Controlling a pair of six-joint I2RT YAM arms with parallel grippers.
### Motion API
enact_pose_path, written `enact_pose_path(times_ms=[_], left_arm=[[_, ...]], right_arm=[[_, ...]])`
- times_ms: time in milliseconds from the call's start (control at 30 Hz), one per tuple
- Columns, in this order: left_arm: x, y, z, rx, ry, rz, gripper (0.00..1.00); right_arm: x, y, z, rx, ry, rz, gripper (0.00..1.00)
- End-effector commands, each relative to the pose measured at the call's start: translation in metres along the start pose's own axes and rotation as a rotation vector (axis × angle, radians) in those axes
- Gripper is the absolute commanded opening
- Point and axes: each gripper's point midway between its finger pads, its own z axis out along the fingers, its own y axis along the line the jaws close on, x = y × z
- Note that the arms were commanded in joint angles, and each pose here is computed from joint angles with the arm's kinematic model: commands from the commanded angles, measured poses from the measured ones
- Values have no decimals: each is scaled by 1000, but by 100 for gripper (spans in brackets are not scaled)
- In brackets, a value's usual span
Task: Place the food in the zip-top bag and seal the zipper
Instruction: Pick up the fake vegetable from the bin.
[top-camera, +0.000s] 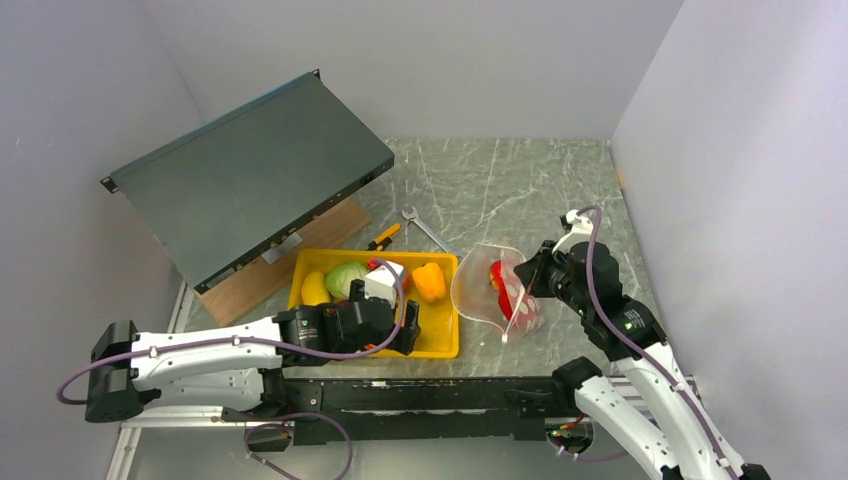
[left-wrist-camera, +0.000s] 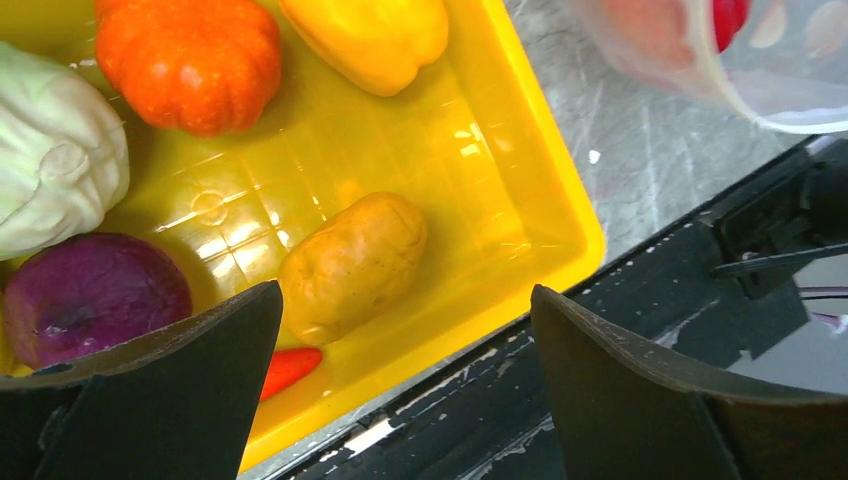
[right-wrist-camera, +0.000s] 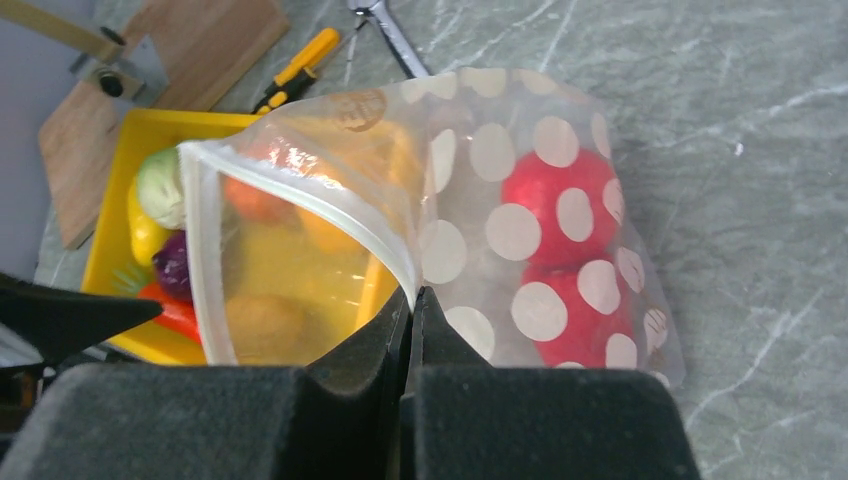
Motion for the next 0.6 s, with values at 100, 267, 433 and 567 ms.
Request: enact_pose_path(times_ms=[100, 267, 433, 567], left_arm=[[7, 15, 14, -98, 64, 70, 100], [11, 20, 32, -83, 144, 104, 100], [16, 12, 52, -8, 197, 109, 100], [26, 12, 65, -21, 250, 138, 99]], right_arm=[[-13, 26, -6, -138, -37, -61, 0], [-13, 38, -12, -209, -32, -77, 0], [-12, 47, -18, -265, -30, -91, 0], [-8, 48, -19, -280, -22, -93, 0]])
